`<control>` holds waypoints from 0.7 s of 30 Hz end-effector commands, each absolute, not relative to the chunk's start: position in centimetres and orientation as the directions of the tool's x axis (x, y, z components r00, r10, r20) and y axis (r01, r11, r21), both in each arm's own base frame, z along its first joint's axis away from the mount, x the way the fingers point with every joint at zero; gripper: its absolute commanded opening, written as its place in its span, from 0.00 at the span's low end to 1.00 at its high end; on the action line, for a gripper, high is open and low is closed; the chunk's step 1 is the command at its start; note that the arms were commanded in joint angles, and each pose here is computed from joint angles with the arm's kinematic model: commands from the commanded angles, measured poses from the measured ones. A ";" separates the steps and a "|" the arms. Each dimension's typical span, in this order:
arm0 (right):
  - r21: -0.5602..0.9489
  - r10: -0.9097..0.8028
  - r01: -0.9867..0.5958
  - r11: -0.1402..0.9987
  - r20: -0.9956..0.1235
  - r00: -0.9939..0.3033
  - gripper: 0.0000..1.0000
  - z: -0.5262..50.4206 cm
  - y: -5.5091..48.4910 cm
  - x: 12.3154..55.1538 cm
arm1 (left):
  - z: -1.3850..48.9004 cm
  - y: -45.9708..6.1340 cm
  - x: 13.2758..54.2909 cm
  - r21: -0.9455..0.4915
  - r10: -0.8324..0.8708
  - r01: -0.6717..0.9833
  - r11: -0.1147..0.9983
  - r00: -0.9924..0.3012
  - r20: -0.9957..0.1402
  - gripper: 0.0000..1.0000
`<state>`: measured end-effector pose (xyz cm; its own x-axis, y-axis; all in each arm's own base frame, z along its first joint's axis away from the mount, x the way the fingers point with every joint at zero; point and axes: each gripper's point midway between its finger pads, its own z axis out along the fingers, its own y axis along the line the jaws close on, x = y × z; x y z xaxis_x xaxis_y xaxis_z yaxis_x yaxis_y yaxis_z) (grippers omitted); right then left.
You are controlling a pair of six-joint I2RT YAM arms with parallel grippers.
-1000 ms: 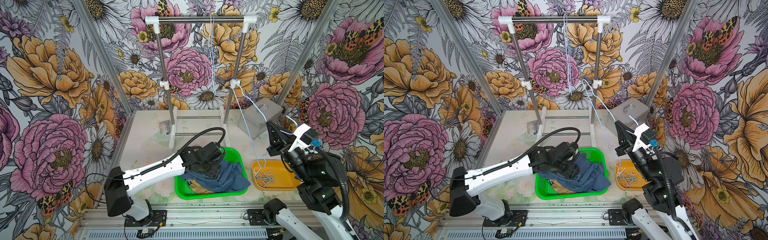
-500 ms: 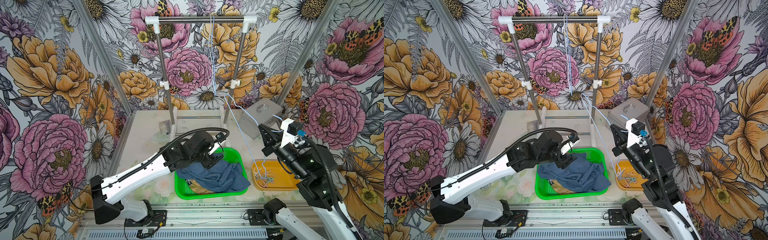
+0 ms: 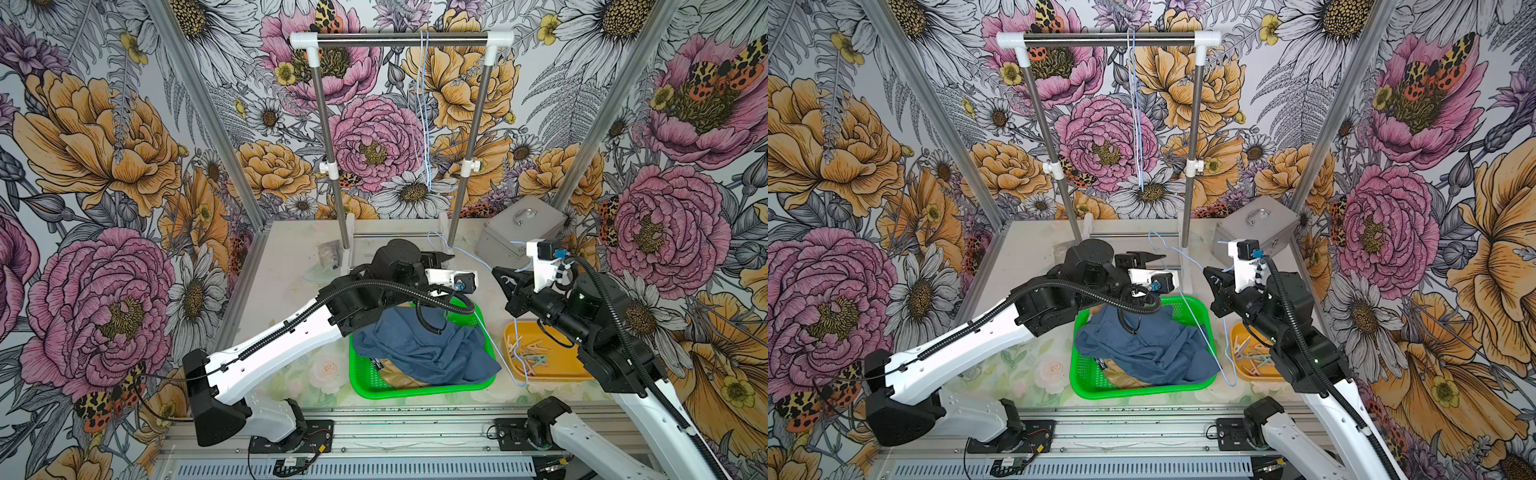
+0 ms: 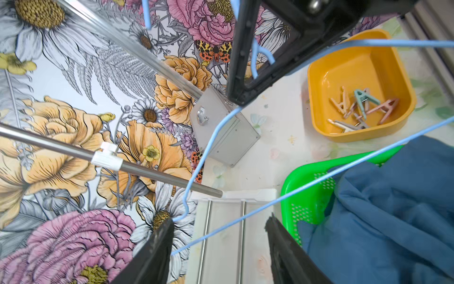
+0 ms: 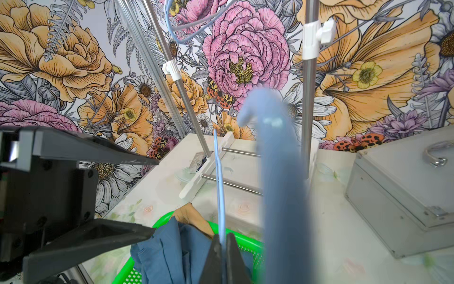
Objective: Remove the clothespins securing t-shirts to the hanger
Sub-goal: Place the hanger on the clothes rail.
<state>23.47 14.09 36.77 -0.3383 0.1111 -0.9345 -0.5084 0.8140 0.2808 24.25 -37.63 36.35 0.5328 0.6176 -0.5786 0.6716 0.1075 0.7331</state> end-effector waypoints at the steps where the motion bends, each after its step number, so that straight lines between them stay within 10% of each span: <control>1: 0.335 0.143 -0.492 0.804 -0.911 -0.386 0.00 36.0 14.3 23.6 | 36.5 -39.2 25.1 0.826 0.600 0.564 0.010 0.657 -0.456 0.54; 21: 0.350 0.120 -0.513 0.784 -0.896 -0.427 0.00 35.5 15.5 24.0 | 33.3 -43.1 28.2 0.828 0.655 0.559 -0.029 0.637 -0.407 0.13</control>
<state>24.55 15.19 34.14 -0.4558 0.1055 -0.8838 -0.4824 0.8052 0.3449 27.76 -42.84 32.28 0.6347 0.6596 -0.4027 0.5745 -0.0541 0.8167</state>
